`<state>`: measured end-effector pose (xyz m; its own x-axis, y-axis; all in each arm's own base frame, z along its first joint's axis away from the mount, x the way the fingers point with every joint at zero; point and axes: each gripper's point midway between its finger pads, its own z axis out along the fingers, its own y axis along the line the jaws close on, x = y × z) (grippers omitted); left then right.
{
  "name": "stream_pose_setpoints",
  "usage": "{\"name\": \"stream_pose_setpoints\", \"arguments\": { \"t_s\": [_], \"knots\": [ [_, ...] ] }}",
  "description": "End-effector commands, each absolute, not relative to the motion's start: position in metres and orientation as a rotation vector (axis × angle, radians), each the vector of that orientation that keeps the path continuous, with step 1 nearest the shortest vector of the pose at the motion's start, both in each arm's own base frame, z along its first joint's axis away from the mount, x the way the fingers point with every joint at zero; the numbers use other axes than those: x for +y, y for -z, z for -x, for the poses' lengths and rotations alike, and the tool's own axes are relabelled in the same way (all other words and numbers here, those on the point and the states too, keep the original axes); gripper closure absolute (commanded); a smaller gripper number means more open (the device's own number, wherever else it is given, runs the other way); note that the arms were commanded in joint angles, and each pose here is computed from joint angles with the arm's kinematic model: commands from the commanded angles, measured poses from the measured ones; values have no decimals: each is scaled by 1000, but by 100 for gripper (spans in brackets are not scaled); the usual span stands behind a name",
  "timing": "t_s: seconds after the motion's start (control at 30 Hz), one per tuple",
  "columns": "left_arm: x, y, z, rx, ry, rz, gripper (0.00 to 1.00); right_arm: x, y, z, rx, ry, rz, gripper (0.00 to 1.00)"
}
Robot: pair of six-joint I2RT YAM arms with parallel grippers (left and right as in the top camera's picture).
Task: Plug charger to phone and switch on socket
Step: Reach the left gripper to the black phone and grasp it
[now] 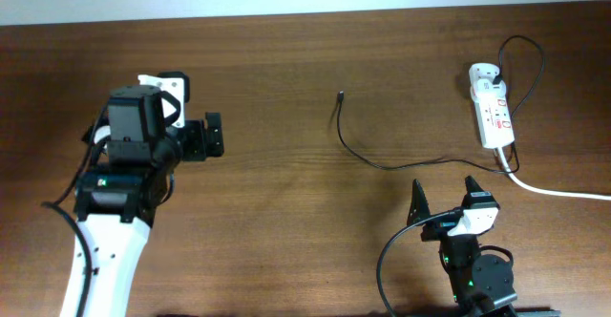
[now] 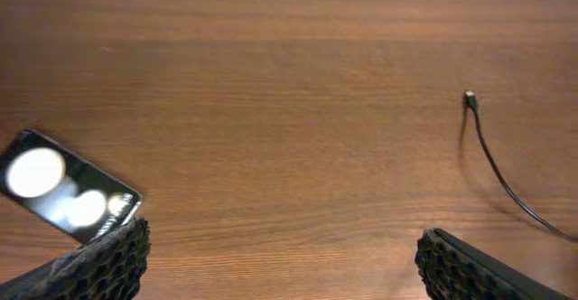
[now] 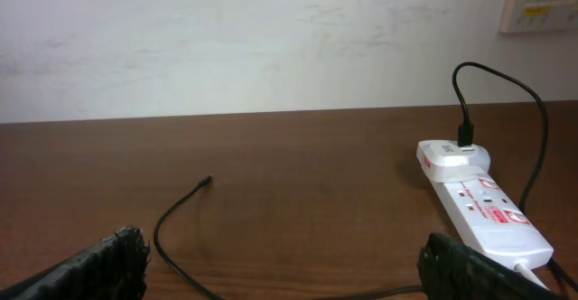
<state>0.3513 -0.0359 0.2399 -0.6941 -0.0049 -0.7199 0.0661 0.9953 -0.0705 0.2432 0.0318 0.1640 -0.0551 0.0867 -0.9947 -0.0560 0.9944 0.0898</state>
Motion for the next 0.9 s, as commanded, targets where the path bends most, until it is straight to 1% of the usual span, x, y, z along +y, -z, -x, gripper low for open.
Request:
{"name": "stream_pose_setpoints", "arguments": {
  "t_s": [0.0, 0.07, 0.1, 0.13, 0.17, 0.2, 0.27, 0.47, 0.57, 0.6, 0.67, 0.73, 0.8, 0.87],
  "knots": [
    [-40, -243, -356, 2327, 139, -70, 1, 29, -162, -243, 1624, -102, -35, 1],
    [-22, -241, -357, 2332, 59, 78, 1, 29, -162, -243, 1624, -102, -35, 1],
    [-3, -237, -355, 2329, -1, 268, 1, 29, -162, -243, 1624, -102, -35, 1],
    [9, -234, -354, 2325, -30, 371, 1, 29, -162, -243, 1624, -102, -35, 1],
    [28, -221, -353, 2337, -60, 533, 1, 29, -162, -243, 1624, -102, -35, 1],
    [35, -215, -353, 2347, -67, 578, 1, 29, -162, -243, 1624, -102, -35, 1],
    [55, -194, -355, 2381, -95, 691, 1, 29, -162, -243, 1624, -102, -35, 1],
    [125, -107, -352, 2412, -157, 1233, 1, 29, -162, -243, 1624, -102, -35, 1],
    [137, -74, -362, 2422, -41, 1333, 1, 29, -162, -243, 1624, -102, -35, 1],
    [140, -70, -365, 2420, -25, 1348, 1, 29, -162, -243, 1624, -102, -35, 1],
    [151, -69, -375, 2404, -29, 1366, 1, 29, -162, -243, 1624, -102, -35, 1],
    [159, -82, -395, 2374, -21, 1353, 1, 29, -162, -243, 1624, -102, -35, 1],
    [164, -87, -408, 2359, -17, 1379, 1, 29, -162, -243, 1624, -102, -35, 1],
    [166, -77, -414, 2362, -16, 1435, 1, 29, -162, -243, 1624, -102, -35, 1]
  ]
}}
